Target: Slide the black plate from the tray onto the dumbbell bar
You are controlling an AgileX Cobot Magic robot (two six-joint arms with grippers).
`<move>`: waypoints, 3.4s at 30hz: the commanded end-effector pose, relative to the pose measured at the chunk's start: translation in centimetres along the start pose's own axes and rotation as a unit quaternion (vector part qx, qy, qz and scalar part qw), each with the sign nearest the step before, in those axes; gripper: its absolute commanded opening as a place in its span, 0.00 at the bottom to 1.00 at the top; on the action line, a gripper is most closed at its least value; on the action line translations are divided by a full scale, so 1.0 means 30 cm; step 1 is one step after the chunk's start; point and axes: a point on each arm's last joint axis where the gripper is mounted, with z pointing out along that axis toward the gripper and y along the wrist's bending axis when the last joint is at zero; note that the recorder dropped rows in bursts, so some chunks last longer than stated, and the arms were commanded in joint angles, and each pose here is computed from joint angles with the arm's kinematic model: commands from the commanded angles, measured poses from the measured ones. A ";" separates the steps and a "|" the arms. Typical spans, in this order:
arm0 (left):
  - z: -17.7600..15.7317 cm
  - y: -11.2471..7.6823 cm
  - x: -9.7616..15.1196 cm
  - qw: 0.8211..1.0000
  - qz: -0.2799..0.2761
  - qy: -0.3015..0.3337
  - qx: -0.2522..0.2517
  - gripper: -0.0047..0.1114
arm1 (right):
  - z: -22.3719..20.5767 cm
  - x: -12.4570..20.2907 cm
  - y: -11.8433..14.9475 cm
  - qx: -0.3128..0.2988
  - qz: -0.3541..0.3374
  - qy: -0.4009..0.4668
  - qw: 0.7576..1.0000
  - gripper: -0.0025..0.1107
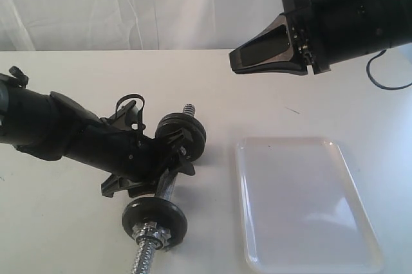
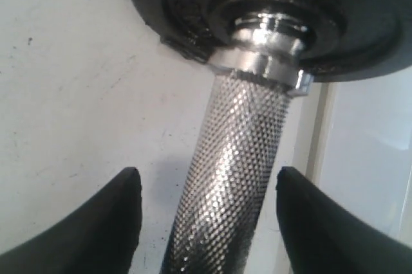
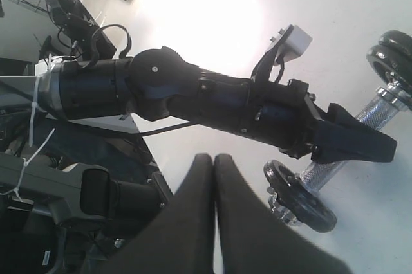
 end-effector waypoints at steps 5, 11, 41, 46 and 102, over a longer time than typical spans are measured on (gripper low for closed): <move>-0.016 -0.001 -0.003 0.999 0.038 0.006 -0.006 0.60 | -0.011 -0.005 0.012 -0.004 -0.002 -0.009 1.000 0.02; -0.045 0.034 -0.026 0.998 0.032 0.047 0.011 0.69 | -0.011 -0.006 0.013 -0.005 0.000 -0.010 1.000 0.02; -1.093 -0.055 0.195 0.925 0.286 -0.228 -0.098 0.05 | -0.069 0.157 0.084 0.069 -0.111 0.004 0.991 0.02; -1.233 -0.043 0.463 0.886 0.333 -0.307 -0.100 0.05 | -0.181 0.294 0.197 0.195 -0.143 -0.061 0.968 0.02; -0.672 0.551 0.524 0.832 0.262 -0.431 -0.232 0.05 | -0.467 0.586 0.384 0.436 -0.201 -0.363 0.799 0.02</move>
